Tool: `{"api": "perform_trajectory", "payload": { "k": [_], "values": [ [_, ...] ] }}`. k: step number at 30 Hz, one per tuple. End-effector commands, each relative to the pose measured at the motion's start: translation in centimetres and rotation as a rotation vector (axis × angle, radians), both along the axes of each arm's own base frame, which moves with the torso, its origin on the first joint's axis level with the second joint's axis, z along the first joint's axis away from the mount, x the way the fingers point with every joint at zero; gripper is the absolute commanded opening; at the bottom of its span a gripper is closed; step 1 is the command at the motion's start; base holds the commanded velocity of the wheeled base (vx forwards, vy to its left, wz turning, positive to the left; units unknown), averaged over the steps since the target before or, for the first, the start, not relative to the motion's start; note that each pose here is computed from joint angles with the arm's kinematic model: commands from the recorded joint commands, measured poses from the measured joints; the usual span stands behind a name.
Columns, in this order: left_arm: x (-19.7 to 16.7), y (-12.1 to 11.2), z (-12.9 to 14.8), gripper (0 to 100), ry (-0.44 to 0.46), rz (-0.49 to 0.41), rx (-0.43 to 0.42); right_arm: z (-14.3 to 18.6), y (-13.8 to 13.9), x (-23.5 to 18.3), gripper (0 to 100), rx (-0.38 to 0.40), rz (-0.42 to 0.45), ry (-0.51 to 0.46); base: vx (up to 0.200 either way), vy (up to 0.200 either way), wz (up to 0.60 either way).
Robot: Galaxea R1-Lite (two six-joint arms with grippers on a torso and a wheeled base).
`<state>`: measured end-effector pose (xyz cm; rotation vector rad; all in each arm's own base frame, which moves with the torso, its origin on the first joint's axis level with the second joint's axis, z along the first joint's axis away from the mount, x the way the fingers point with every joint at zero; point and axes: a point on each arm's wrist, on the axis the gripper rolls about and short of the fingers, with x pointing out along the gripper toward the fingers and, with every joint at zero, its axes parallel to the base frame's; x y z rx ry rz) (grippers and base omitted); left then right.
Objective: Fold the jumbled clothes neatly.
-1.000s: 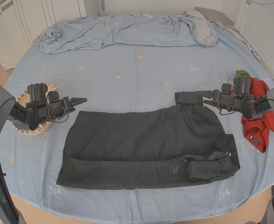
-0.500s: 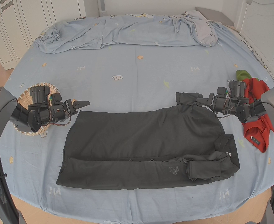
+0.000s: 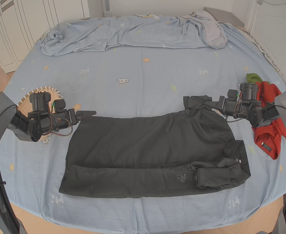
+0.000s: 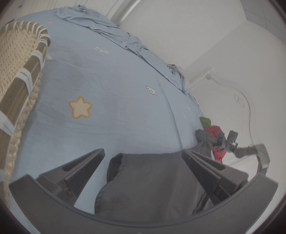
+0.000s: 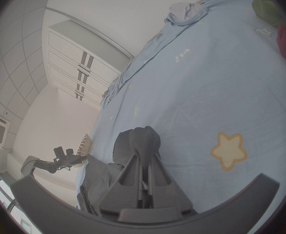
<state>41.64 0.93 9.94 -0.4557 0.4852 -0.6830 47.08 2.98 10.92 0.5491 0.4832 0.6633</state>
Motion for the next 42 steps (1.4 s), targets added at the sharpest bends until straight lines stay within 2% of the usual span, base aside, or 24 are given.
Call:
{"api": "perform_trajectory", "payload": {
  "k": [1,5,6,17,31,35,38,42],
  "values": [
    [-0.2,0.1,-0.1,100,-0.008,0.000,-0.004,0.5,0.0,-0.1,0,0.000,0.000,-0.011,0.000,0.000,0.00],
    [0.1,-0.1,-0.8,100,0.001,-0.002,-0.002,0.5,0.0,-0.2,0,0.000,0.001,-0.007,0.000,0.000,0.00],
    [0.1,-0.3,-0.9,0,0.004,-0.004,-0.001,0.4,0.0,-0.2,0,0.000,0.001,-0.006,0.000,0.000,0.00],
    [0.4,-0.6,-1.7,0,0.020,-0.009,-0.003,0.7,0.0,-0.5,0,0.001,0.003,-0.007,0.000,0.000,0.00],
    [0.0,0.1,-0.4,0,-0.007,0.006,-0.003,2.4,-0.5,-1.2,0,0.007,-0.008,-0.025,0.000,0.000,0.00],
    [-0.7,0.3,0.1,0,-0.002,0.010,-0.004,4.2,-0.5,-2.5,0,0.066,-0.019,0.009,0.000,0.000,0.00],
    [-1.2,0.2,0.3,0,-0.003,0.007,-0.002,5.1,-0.4,-3.3,0,0.079,-0.012,0.023,0.000,0.000,0.00],
    [-2.0,0.2,0.4,0,0.007,0.006,-0.003,5.9,-0.2,-4.7,0,0.112,0.049,0.084,0.000,0.000,0.00]
  ]
}}
